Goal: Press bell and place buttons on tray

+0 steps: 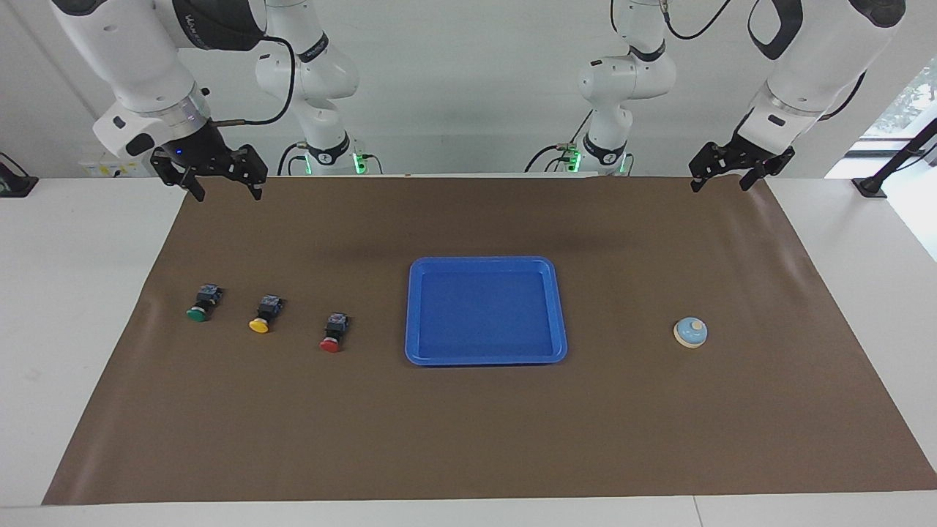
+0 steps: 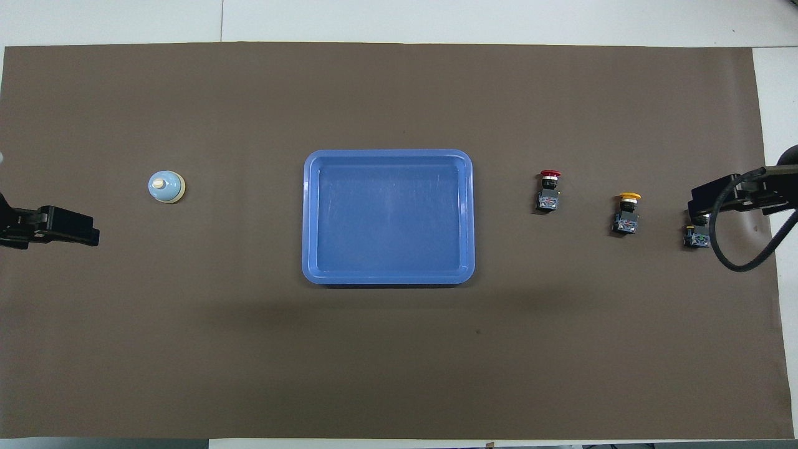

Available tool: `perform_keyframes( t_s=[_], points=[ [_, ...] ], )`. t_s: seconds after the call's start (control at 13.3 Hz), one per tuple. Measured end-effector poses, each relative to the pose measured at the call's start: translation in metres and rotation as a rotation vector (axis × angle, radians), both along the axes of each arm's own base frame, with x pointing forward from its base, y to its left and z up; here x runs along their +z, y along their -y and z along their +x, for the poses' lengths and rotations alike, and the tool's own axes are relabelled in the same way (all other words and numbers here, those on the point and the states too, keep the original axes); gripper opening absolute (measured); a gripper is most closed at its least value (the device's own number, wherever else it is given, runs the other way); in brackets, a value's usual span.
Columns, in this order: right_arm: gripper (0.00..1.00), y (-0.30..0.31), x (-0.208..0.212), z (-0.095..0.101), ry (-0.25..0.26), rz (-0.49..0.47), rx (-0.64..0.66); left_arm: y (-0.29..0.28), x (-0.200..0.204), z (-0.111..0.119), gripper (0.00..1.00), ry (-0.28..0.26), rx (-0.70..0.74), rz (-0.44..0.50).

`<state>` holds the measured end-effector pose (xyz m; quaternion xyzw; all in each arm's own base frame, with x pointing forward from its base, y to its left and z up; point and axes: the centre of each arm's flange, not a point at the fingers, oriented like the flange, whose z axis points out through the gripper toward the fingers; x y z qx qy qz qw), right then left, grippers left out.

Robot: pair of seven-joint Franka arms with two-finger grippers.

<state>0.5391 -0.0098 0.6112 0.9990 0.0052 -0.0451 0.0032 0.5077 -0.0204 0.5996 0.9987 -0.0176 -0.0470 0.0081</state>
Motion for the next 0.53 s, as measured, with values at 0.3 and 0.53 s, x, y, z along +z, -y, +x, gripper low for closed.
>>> perform_keyframes(
  t_s=[0.3,0.53],
  points=[
    [1.0,0.0,0.0,0.0,0.0,0.0,0.0,-0.0061,0.0,0.0002,1.0,0.0,0.012,-0.001],
    [1.0,0.0038,0.0,-0.0001,0.0,0.0,-0.007,-0.0093,0.0001,0.0003,1.0,0.0,0.018,-0.002]
  ],
)
